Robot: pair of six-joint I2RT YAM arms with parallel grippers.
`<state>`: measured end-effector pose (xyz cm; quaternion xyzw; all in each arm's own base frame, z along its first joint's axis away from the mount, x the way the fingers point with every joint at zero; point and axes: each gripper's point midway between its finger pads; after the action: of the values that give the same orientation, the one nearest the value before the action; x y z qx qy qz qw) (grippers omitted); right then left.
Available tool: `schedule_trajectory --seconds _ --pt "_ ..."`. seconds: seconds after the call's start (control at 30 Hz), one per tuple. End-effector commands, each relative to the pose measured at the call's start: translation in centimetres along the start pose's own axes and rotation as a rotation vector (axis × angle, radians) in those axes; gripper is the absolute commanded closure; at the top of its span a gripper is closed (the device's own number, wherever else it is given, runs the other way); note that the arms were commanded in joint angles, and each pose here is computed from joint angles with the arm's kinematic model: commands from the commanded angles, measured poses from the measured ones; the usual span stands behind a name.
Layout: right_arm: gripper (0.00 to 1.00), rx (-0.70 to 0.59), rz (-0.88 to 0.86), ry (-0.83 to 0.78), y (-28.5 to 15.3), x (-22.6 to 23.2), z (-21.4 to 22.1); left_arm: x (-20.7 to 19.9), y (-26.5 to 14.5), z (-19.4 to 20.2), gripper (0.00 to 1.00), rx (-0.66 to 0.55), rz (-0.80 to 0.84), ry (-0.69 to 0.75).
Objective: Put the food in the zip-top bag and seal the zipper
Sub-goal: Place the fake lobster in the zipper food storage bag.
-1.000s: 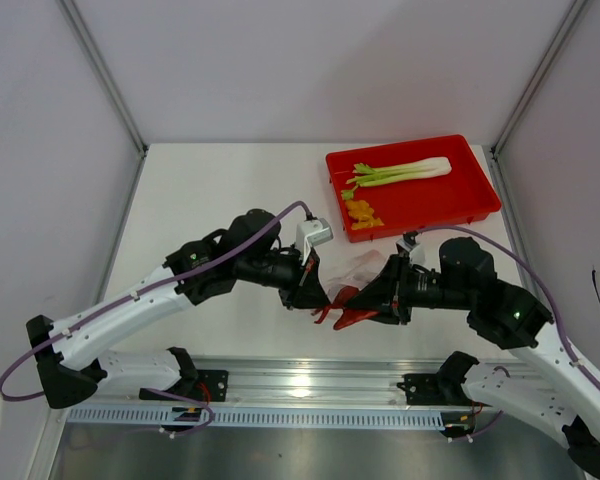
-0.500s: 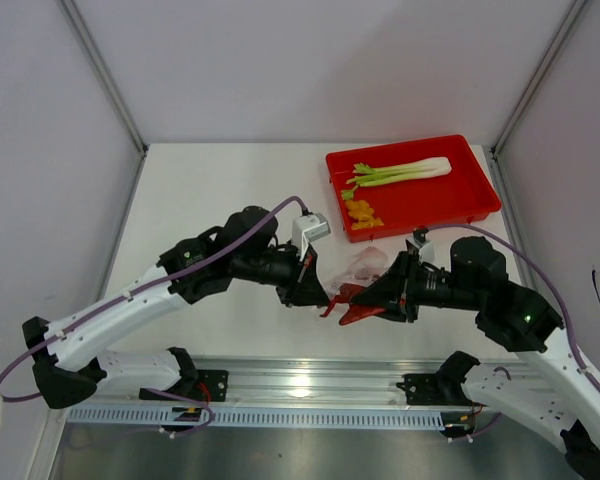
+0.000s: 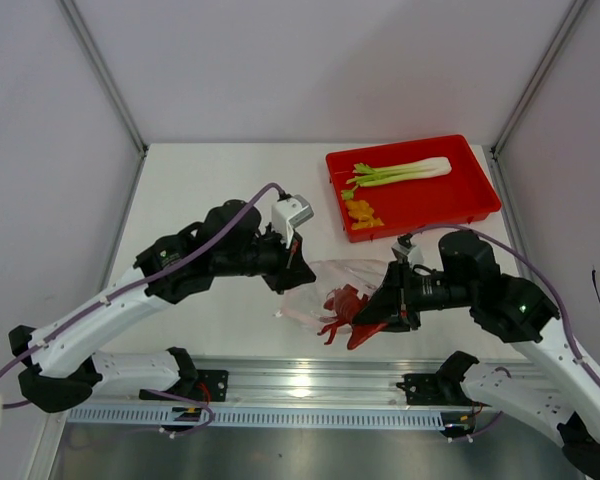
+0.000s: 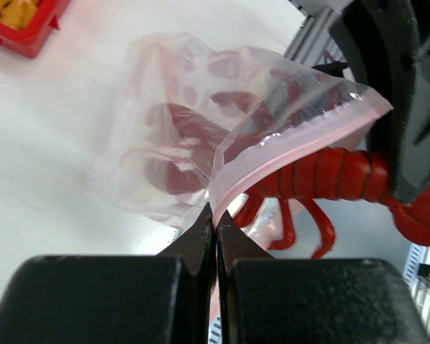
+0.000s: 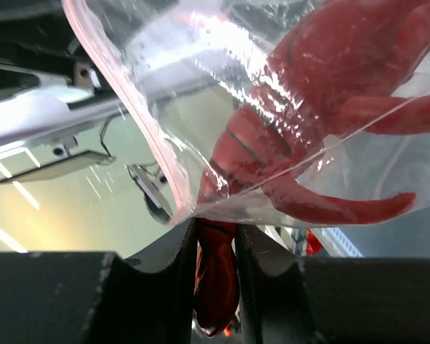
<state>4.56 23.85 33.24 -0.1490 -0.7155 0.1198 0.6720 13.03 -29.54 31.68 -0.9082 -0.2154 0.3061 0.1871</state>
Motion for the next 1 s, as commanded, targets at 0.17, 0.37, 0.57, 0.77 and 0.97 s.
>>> schedule_trajectory --seconds 0.17,0.37,0.57,0.77,0.97 --pt "1.00 0.180 0.005 -0.106 -1.5 1.3 3.0 2.9 2.2 0.4 1.00 0.080 -0.136 0.025" --pt "1.00 0.111 0.020 -0.137 -1.8 2.0 2.0 1.8 2.5 1.1 1.00 0.072 -0.054 0.006" --pt "1.00 -0.006 -0.072 -0.094 -1.1 3.9 -0.5 0.9 1.8 2.1 0.99 0.039 0.006 -0.062" --pt "1.00 -0.077 -0.098 -0.025 -0.5 4.2 -2.6 0.4 0.7 2.4 0.99 0.004 0.029 -0.097" --pt "1.00 -0.096 -0.166 -0.010 -0.4 5.9 -3.6 0.1 0.6 2.5 0.99 0.008 0.034 -0.116"
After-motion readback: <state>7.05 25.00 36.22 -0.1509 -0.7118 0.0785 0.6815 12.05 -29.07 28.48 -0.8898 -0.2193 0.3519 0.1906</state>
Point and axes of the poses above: each gripper's point midway between its finger pads, its own y axis out along the fingers, its own x axis along the line the jaws close on, z = x × y, and after that the axes turned 7 degrees about -y, right-handed
